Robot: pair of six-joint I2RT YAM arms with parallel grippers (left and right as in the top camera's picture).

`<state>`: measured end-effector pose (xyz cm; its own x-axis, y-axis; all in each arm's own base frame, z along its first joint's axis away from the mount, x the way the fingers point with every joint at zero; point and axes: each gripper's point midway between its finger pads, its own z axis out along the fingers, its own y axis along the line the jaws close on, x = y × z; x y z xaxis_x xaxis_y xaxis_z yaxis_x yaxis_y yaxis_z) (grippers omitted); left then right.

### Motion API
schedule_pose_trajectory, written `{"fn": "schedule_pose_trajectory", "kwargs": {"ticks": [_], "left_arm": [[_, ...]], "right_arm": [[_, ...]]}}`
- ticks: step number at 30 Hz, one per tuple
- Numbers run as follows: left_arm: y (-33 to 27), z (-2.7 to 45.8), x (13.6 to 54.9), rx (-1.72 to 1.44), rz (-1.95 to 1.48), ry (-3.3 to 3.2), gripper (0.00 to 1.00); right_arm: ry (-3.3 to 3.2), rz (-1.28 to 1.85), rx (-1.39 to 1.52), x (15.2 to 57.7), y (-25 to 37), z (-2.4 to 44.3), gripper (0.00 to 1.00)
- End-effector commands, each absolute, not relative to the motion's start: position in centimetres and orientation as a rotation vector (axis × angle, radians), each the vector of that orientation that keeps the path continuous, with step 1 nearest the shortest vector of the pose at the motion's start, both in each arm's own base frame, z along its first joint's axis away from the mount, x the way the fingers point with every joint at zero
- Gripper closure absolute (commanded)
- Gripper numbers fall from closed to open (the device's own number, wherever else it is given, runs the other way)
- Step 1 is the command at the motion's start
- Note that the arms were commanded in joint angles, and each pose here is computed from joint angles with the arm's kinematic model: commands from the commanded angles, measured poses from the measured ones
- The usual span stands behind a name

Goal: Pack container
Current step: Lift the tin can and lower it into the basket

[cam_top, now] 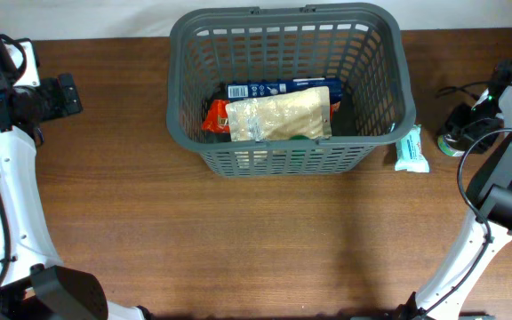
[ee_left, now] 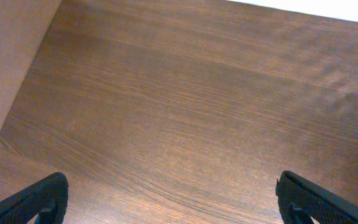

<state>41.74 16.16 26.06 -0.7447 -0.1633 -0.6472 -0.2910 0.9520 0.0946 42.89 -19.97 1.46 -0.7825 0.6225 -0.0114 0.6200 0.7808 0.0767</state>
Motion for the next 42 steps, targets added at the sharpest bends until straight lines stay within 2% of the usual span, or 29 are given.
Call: {"fn": "schedule_pose_trajectory", "kwargs": {"ticks": [1, 9, 15, 22, 27, 33, 42], "left_arm": [[16.2, 25.6, 41.7, -0.338, 0.228, 2.432, 0.01], [16.2, 25.6, 41.7, -0.338, 0.228, 2.432, 0.01], [16.2, 25.6, 41.7, -0.338, 0.228, 2.432, 0.01], [16.2, 25.6, 41.7, -0.338, 0.228, 2.432, 0.01], [16.2, 25.6, 41.7, -0.338, 0.228, 2.432, 0.01], [16.2, 25.6, 41.7, -0.338, 0.228, 2.432, 0.01], [16.2, 25.6, 41.7, -0.338, 0.228, 2.432, 0.01]], "right_arm": [[2.795, 0.111, 0.975, 45.3, -20.6, 7.2, 0.47], [2.659, 0.103, 0.912, 46.7, -21.0, 15.6, 0.47], [2.493, 0.186, 0.805, 47.2, -19.4, 25.0, 0.51], [2.271, 0.260, 0.634, 45.0, -15.8, 36.5, 0.50], [2.174, 0.270, 0.492, 42.2, -11.2, 42.4, 0.50], [2.146, 0.326, 0.276, 40.3, -4.0, 45.8, 0.50], [2.276, 0.347, -0.210, 40.8, 8.8, 42.5, 0.53]]}}
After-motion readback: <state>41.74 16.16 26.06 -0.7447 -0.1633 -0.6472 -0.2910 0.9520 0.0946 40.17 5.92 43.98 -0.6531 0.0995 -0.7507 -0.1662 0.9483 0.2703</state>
